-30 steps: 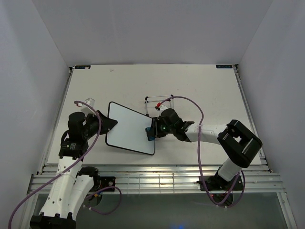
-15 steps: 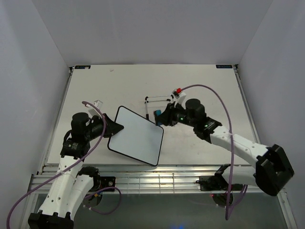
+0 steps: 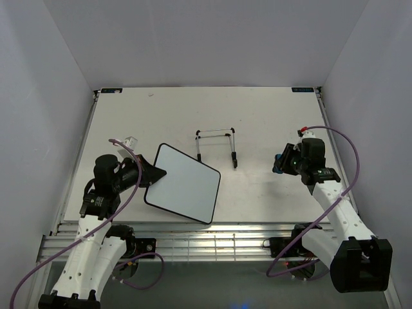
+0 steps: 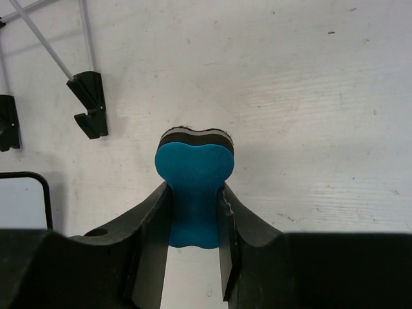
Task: Erase the whiteboard
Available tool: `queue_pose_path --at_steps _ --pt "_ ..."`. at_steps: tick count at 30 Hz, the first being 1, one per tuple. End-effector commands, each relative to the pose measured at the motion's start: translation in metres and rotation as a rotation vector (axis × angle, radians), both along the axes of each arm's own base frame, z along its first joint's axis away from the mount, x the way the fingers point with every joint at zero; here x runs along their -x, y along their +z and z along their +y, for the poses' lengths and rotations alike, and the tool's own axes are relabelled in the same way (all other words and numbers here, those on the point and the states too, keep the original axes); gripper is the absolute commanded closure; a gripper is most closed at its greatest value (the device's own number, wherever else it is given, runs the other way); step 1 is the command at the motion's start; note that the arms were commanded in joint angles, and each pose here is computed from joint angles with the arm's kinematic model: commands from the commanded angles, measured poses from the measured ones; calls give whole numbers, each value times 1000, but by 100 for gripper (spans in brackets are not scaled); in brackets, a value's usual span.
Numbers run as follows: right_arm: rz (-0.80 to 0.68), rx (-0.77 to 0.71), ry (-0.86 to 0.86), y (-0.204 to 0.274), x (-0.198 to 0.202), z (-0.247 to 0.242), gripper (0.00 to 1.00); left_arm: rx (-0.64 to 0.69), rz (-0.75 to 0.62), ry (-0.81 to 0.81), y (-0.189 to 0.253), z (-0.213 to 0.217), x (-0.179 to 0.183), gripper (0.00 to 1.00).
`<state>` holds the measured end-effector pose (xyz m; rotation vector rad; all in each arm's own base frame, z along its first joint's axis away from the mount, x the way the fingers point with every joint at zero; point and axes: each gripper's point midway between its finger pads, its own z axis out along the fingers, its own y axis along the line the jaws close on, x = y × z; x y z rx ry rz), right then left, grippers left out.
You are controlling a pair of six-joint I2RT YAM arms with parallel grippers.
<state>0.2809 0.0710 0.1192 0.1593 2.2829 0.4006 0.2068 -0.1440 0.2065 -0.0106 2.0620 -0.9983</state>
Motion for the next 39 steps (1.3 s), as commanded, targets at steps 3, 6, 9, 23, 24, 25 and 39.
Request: queue_pose_path --at_steps 3,6,9,23,24,25,39 --pt "3 -15 47 3 3 2 83 -20 -80 -43 7 -3 2 100" --pt "32 6 27 -6 3 -3 83 -13 -90 -50 9 -4 2 100" --pt "56 0 13 -18 3 -3 83 -9 -101 -55 11 -4 3 100" --pt "202 143 -34 -75 -5 -12 82 13 -138 -109 18 -11 11 100" --pt "207 138 -25 -79 -4 -10 81 14 -140 -111 18 -11 11 100" --pt "208 131 -19 -81 -5 -8 81 15 -140 -113 19 -11 11 100" --pt "270 183 5 -104 5 -6 72 76 -136 -164 22 -21 11 100"
